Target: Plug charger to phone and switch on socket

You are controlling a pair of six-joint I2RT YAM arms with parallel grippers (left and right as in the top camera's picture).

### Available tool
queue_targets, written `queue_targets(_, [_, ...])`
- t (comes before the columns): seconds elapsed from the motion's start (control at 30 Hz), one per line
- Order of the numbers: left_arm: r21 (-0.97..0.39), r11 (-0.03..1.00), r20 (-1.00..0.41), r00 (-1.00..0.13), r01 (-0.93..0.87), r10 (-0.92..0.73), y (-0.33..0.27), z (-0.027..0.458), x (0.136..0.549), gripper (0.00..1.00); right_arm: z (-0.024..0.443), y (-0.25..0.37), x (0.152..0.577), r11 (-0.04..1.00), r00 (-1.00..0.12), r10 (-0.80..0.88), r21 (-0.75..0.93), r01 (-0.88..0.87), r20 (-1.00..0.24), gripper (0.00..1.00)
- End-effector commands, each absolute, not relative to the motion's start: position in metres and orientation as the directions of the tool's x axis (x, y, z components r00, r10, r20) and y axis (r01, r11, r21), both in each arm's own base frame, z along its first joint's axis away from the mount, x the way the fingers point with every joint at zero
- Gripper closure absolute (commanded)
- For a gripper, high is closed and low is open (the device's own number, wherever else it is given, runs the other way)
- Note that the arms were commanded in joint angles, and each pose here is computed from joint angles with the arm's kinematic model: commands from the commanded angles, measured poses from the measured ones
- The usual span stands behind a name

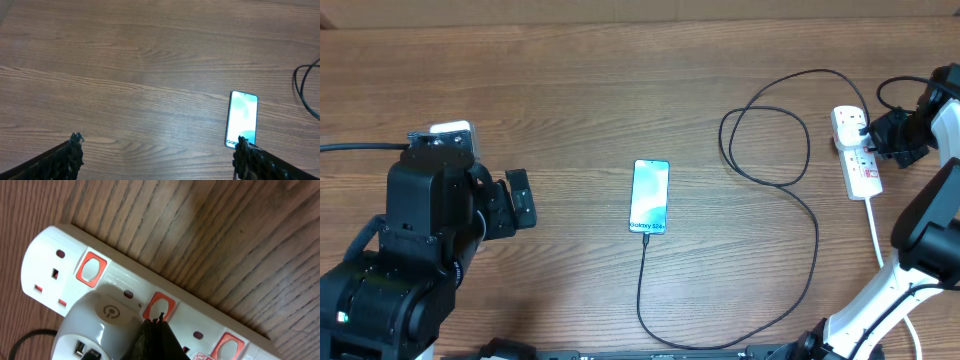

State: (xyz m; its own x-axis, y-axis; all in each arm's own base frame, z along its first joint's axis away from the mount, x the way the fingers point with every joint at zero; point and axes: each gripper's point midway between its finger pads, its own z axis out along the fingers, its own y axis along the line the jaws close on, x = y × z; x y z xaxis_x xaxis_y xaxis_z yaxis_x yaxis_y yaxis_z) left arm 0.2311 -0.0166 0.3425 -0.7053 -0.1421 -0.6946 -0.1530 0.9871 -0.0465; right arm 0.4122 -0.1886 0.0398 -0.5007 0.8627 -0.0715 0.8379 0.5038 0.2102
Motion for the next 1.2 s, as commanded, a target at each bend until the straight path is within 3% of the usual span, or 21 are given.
queue_targets(0.0, [-0.024, 0.989, -0.696, -0.708, -0.143, -0.119, -0.016, 0.342, 0.231, 0.00, 0.031, -0.181, 0.422, 0.528, -0.527, 0.847, 0.219, 0.821, -0.067, 0.96])
queue_targets(0.3, [-0.027, 0.989, -0.702, -0.702, -0.143, -0.121, -0.015, 0.344, 0.229, 0.00, 0.002, -0.131, 0.419, 0.640, -0.655, 0.754, 0.180, 0.747, 0.040, 0.96])
queue_targets(0.47, [-0.039, 0.989, -0.721, -0.681, -0.142, -0.126, -0.014, 0.350, 0.222, 0.00, 0.016, -0.125, 0.405, 0.649, -0.660, 0.746, 0.131, 0.750, 0.085, 0.96])
queue_targets(0.67, [-0.080, 0.987, -0.782, -0.606, -0.140, -0.149, -0.006, 0.369, 0.198, 0.00, 0.068, -0.145, 0.395, 0.633, -0.636, 0.772, 0.103, 0.767, -0.008, 0.96])
queue_targets(0.87, [-0.140, 0.962, -0.859, -0.454, -0.236, -0.237, 0.023, 0.393, 0.155, 0.00, 0.168, -0.156, 0.385, 0.606, -0.570, 0.794, 0.206, 0.768, -0.210, 0.96])
queue_targets(0.97, [-0.175, 0.937, -0.895, -0.349, -0.301, -0.279, 0.037, 0.404, 0.125, 0.00, 0.238, -0.144, 0.379, 0.626, -0.529, 0.778, 0.344, 0.700, -0.339, 0.96])
queue_targets(1.07, [-0.206, 0.920, -0.922, -0.250, -0.333, -0.297, 0.044, 0.412, 0.096, 0.00, 0.320, -0.124, 0.372, 0.668, -0.458, 0.743, 0.511, 0.541, -0.487, 0.96])
queue_targets(1.17, [-0.234, 0.906, -0.939, -0.159, -0.351, -0.304, 0.047, 0.417, 0.067, 0.00, 0.421, -0.095, 0.356, 0.733, -0.328, 0.679, 0.630, 0.256, -0.657, 0.96])
